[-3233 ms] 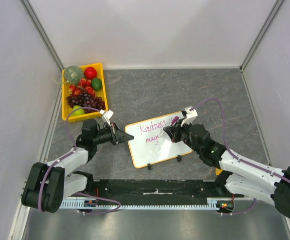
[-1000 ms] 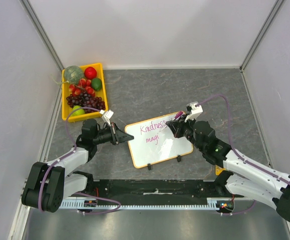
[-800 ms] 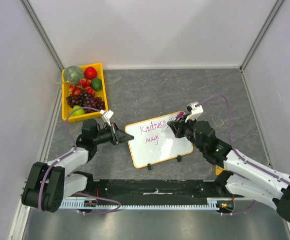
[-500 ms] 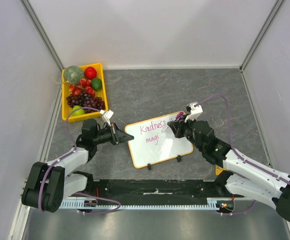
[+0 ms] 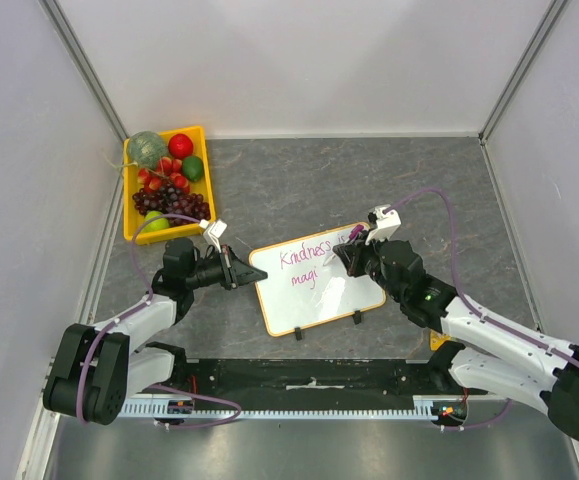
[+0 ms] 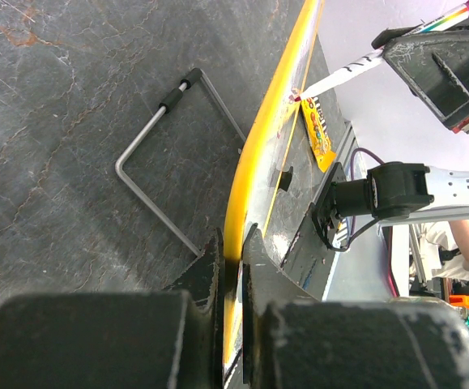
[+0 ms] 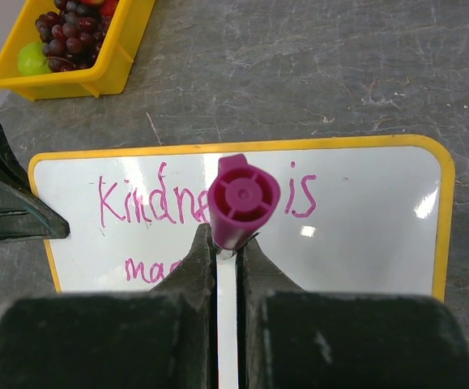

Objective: Write a sentence on the whiteboard

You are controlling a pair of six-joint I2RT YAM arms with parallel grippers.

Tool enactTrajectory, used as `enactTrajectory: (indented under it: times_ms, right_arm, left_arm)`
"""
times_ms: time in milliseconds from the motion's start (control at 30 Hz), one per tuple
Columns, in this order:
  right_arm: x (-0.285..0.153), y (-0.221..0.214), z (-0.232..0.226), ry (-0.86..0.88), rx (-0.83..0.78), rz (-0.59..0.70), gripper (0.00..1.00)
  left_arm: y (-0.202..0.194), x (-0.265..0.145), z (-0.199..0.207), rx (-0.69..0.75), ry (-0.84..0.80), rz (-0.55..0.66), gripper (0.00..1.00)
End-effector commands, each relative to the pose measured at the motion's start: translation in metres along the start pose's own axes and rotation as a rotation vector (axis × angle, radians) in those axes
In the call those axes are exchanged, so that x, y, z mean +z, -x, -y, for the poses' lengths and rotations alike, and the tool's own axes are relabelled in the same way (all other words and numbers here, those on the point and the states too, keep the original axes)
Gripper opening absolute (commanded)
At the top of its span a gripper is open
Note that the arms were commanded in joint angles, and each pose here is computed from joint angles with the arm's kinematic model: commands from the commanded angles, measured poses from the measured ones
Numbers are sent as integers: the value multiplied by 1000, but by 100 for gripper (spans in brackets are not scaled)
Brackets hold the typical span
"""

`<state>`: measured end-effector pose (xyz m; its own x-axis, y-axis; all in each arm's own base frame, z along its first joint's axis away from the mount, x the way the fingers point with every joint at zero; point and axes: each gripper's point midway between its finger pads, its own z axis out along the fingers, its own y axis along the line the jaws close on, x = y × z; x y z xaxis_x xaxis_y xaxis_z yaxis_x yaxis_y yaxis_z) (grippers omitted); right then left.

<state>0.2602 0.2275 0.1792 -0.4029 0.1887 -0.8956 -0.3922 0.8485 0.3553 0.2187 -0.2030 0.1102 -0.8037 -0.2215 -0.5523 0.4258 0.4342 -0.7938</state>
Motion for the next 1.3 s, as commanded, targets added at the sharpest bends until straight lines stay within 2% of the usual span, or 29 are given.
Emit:
enactTrajectory:
  times_ms: [0, 633, 1267]
  right_arm:
    - [1, 22, -12, 35, 15, 60, 0]
    - [7, 8, -11, 41, 6, 19, 0]
    - [1, -23, -1, 39, -11, -67, 0]
  left_arm:
    - [-18, -1, -35, -19, 148, -27, 2]
    - [-19, -1, -35, -20, 146, -29, 2]
    - [-19, -1, -35, -22, 146, -32, 2]
